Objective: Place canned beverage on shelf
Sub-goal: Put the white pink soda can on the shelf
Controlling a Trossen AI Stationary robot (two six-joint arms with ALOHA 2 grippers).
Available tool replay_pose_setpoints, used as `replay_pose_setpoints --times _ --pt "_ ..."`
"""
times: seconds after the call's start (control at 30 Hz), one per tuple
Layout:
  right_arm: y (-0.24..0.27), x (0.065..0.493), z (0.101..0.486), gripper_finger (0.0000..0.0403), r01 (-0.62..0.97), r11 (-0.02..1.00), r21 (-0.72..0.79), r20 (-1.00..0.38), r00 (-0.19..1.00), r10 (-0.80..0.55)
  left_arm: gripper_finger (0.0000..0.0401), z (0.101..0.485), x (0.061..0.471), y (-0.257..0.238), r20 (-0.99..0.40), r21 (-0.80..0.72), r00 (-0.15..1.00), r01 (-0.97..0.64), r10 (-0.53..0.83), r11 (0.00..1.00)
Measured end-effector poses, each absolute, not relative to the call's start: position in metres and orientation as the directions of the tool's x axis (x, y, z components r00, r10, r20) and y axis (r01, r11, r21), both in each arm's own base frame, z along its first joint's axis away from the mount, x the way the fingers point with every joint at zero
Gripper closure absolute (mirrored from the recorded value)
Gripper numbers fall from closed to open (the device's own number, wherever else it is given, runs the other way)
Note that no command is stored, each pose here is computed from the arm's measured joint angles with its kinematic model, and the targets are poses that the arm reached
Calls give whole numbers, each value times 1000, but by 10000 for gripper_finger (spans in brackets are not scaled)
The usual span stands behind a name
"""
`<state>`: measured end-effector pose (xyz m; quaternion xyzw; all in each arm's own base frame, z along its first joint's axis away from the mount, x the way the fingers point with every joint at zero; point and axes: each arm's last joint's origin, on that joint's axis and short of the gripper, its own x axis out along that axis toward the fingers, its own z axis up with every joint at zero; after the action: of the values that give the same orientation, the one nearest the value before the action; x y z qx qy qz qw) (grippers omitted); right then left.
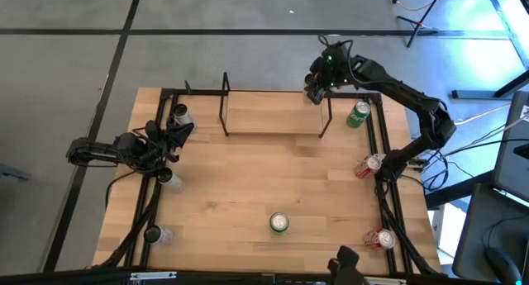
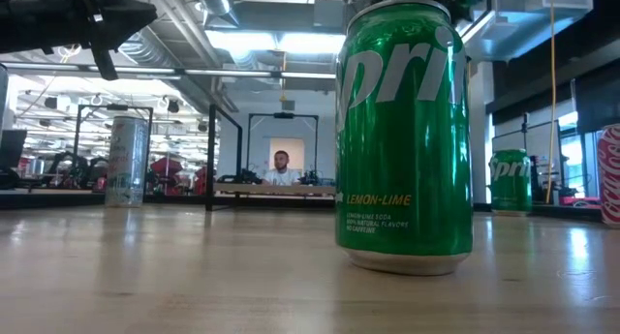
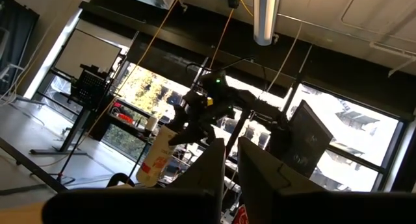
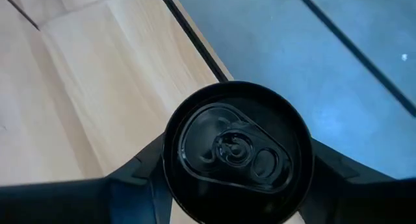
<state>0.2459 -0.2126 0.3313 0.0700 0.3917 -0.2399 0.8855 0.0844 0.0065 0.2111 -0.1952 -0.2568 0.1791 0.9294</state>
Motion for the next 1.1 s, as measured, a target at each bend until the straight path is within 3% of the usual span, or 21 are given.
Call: replay_pose_setpoints --times 0.5,0.83,1.1 --pt "-254 247 293 190 436 900 -29 -773 561 -296 365 211 84 7 410 -462 801 -231 437 856" --pt "-258 250 287 188 416 909 -37 -779 557 -287 365 211 84 7 410 -462 801 -230 436 856" --pt "-258 248 286 62 430 901 -54 -792 532 -301 365 211 84 7 410 -462 801 -230 436 856"
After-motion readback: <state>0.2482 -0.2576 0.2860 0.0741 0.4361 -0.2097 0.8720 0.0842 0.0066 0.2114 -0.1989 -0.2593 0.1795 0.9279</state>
